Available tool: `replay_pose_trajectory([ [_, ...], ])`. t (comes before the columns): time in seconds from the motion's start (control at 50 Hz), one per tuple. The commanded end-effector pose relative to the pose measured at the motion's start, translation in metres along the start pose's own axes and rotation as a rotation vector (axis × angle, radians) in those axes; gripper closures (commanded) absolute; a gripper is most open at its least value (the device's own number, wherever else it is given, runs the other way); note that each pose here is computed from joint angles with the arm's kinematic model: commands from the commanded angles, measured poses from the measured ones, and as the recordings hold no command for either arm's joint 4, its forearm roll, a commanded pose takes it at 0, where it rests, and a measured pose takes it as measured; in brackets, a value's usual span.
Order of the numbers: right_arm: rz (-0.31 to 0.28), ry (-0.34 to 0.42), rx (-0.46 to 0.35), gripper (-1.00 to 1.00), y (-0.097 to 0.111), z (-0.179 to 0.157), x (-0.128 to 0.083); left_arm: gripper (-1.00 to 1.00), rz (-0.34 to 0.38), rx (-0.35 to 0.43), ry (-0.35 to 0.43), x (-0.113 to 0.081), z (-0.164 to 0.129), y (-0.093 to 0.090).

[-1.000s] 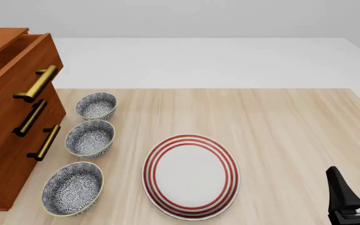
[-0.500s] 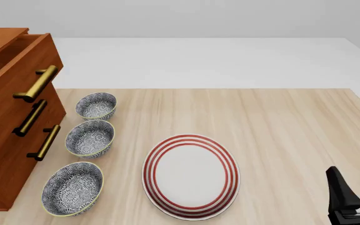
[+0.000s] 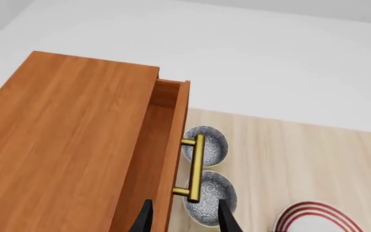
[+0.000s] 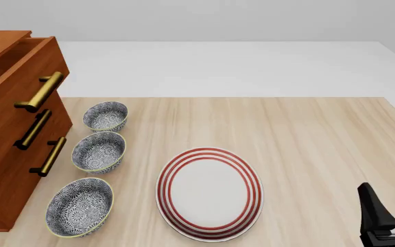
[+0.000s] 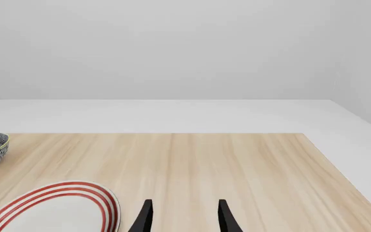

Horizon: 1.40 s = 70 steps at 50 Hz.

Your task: Open the top drawer of the cabinet.

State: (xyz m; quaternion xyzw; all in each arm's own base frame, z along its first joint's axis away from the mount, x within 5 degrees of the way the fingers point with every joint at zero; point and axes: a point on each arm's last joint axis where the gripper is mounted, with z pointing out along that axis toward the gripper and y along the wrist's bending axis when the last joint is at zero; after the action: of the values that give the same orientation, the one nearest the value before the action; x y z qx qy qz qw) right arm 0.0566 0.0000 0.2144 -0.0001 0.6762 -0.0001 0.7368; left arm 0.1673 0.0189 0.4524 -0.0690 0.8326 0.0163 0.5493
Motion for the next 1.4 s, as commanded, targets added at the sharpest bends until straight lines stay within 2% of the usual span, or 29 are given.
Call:
replay_pose_trajectory([
  [0.02, 0.0, 0.0, 0.0, -1.0, 0.0, 0.0, 0.0, -1.0, 0.011, -0.004, 0.015, 0.004, 0.01, 0.001],
  [0.68, 0.0, 0.0, 0.0, -1.0, 0.0, 0.0, 0.0, -1.0, 0.004, -0.025, 0.063, 0.015, 0.037, 0.006],
  [1.4, 0.0, 0.0, 0.0, -1.0, 0.0, 0.0, 0.0, -1.0, 0.045, -0.029, 0.1, 0.02, 0.066, 0.008],
])
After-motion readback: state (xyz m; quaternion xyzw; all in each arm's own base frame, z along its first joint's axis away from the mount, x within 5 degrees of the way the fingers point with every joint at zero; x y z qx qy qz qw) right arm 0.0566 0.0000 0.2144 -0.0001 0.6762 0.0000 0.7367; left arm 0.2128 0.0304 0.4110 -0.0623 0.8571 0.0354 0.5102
